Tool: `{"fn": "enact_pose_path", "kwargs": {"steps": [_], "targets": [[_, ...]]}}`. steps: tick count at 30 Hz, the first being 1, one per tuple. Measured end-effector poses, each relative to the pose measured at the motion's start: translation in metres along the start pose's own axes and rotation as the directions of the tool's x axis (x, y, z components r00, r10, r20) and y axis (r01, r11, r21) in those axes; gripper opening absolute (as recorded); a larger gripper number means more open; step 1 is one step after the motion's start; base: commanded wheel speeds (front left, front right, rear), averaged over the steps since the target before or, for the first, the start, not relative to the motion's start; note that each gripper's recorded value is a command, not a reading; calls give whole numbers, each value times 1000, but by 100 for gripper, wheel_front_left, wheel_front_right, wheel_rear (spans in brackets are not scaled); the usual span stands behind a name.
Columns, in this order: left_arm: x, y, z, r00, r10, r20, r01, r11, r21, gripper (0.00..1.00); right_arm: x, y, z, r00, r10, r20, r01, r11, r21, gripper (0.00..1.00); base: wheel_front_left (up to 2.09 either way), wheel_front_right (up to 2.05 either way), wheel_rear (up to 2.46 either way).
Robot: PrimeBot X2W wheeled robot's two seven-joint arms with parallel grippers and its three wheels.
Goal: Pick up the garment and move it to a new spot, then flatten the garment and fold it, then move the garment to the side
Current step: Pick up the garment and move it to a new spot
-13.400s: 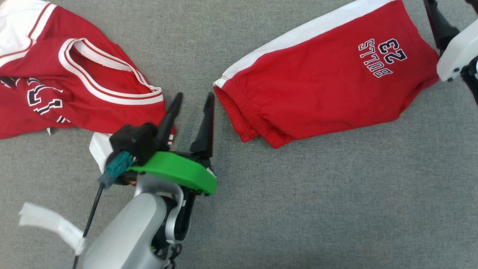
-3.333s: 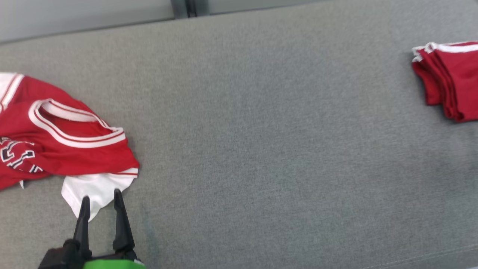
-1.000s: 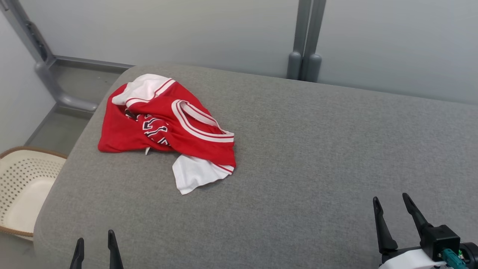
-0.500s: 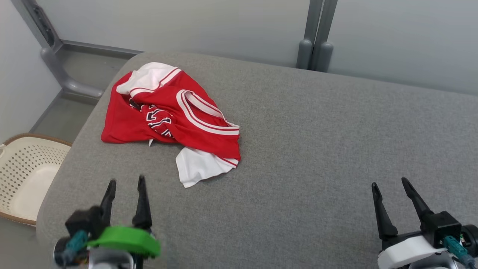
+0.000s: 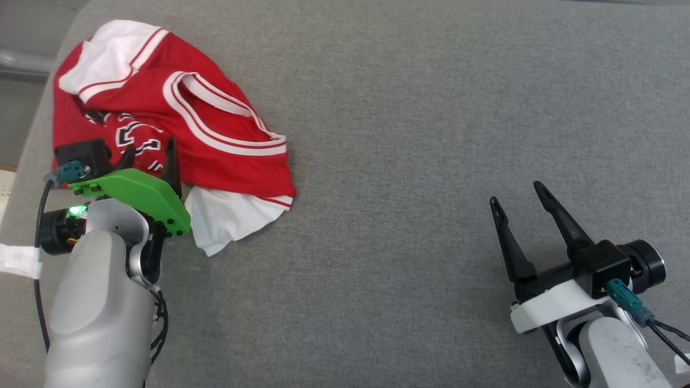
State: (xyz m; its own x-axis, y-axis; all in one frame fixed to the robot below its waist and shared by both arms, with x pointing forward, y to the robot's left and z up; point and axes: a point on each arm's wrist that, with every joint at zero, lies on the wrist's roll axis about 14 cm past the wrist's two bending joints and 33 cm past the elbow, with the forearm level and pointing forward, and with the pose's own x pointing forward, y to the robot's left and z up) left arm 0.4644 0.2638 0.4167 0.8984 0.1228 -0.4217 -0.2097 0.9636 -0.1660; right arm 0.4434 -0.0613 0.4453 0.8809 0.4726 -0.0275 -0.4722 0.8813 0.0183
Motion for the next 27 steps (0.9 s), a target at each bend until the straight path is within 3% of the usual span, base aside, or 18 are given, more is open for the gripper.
{"fn": "enact_pose_path", "kwargs": {"steps": [3,4,5,8,12,16,20,27], "targets": [[20,-6,-30,994,-5,-106,5,1000,-6,100,-7,-12,-16,998,-39,-44,39,999,13,100,0,0,0],[25,-8,-42,989,-7,-148,8,1000,1,18,-11,-17,-21,997,-55,-60,56,998,17,100,0,0,0],[29,-10,-51,984,-14,-176,15,1000,7,0,-14,-21,-25,995,-69,-72,71,997,21,100,0,0,0],[40,-18,-66,973,-45,-225,52,998,24,0,-25,-35,-33,988,-119,-98,122,992,22,100,0,0,0],[50,-35,-50,987,-96,-128,101,994,33,0,-34,-43,-33,981,-162,-107,166,986,29,100,0,0,0],[40,-106,-18,958,-285,-4,285,956,68,0,-44,-42,-28,978,-183,-105,188,982,36,100,0,0,0],[4,-165,31,880,-456,137,441,889,126,0,-52,-36,-16,978,-194,-78,198,979,50,100,0,0,0],[-107,-255,75,670,-711,211,671,703,237,0,-68,-31,12,975,-222,-13,222,973,55,100,0,0,0]]}}
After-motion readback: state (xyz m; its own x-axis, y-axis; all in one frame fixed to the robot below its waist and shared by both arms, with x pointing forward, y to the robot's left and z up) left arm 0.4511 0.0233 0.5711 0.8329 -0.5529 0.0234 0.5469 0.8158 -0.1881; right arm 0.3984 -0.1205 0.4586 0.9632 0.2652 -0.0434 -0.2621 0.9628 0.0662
